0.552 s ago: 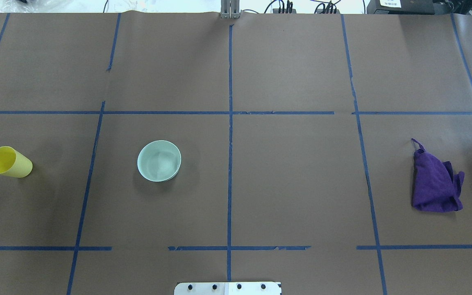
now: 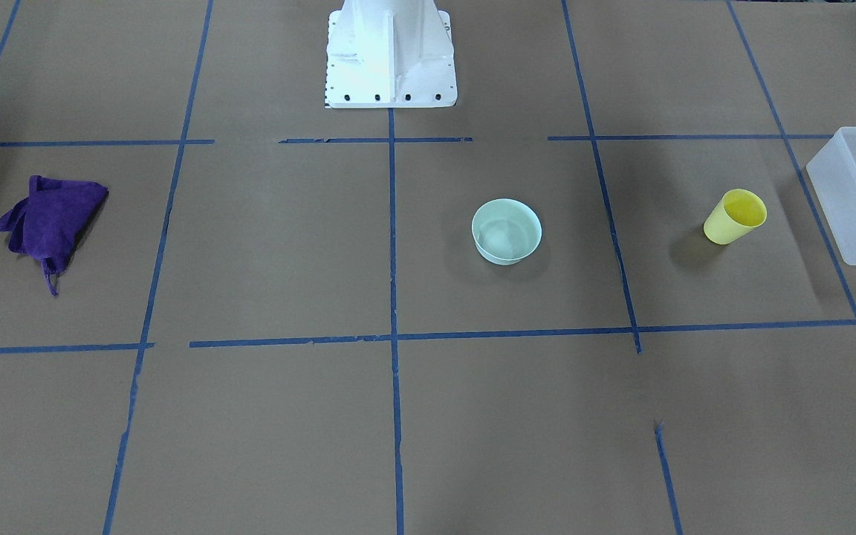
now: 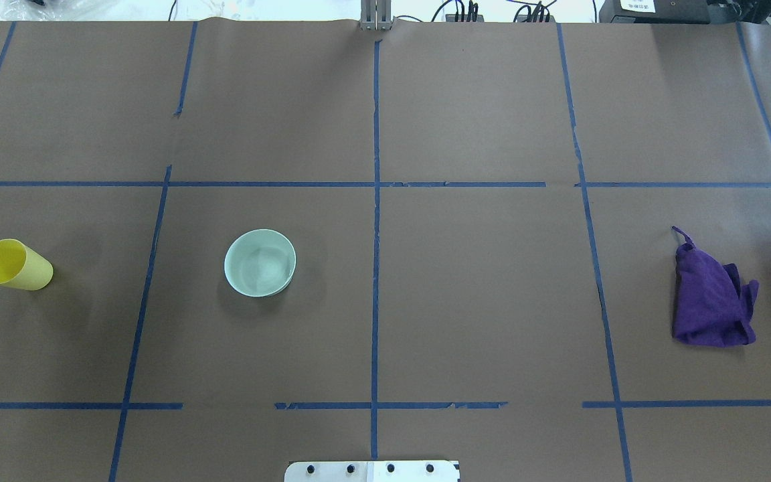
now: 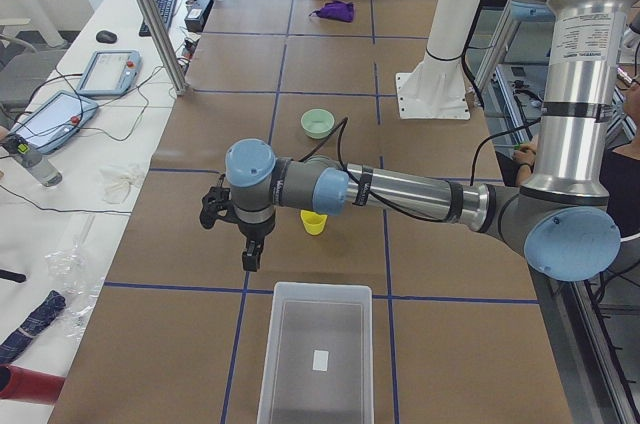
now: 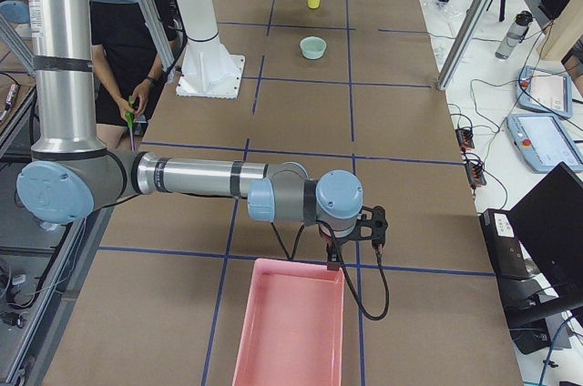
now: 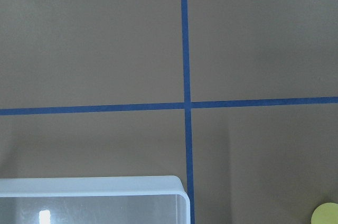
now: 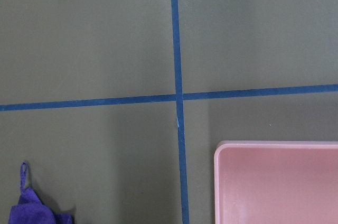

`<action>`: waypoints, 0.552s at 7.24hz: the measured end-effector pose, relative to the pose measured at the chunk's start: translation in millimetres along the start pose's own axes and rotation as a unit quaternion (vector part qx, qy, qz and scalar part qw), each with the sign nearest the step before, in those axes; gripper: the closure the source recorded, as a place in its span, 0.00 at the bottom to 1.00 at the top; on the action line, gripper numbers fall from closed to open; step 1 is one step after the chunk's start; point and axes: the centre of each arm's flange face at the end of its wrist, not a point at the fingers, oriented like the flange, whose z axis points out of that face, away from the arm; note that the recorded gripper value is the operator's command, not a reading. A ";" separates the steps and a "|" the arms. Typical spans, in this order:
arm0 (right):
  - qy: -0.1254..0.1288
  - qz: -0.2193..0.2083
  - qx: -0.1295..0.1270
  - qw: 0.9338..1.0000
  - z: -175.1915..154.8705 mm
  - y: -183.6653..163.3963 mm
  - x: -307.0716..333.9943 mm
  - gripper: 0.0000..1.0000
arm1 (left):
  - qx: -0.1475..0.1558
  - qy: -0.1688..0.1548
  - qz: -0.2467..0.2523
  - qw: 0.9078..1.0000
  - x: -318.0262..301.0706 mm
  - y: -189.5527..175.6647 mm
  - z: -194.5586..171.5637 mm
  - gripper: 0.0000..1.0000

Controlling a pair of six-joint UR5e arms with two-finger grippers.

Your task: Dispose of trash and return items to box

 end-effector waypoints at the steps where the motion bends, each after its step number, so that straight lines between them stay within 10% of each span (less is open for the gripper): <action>1: 0.000 0.000 0.001 1.000 -0.6 -0.1 -0.8 0.00 | 0.001 0.005 0.000 1.000 29.8 -2.0 1.7 0.00; 4: -0.002 -0.003 0.003 1.000 -3.4 -0.7 -4.5 0.00 | 0.021 0.042 -0.026 0.999 76.2 61.6 61.8 0.00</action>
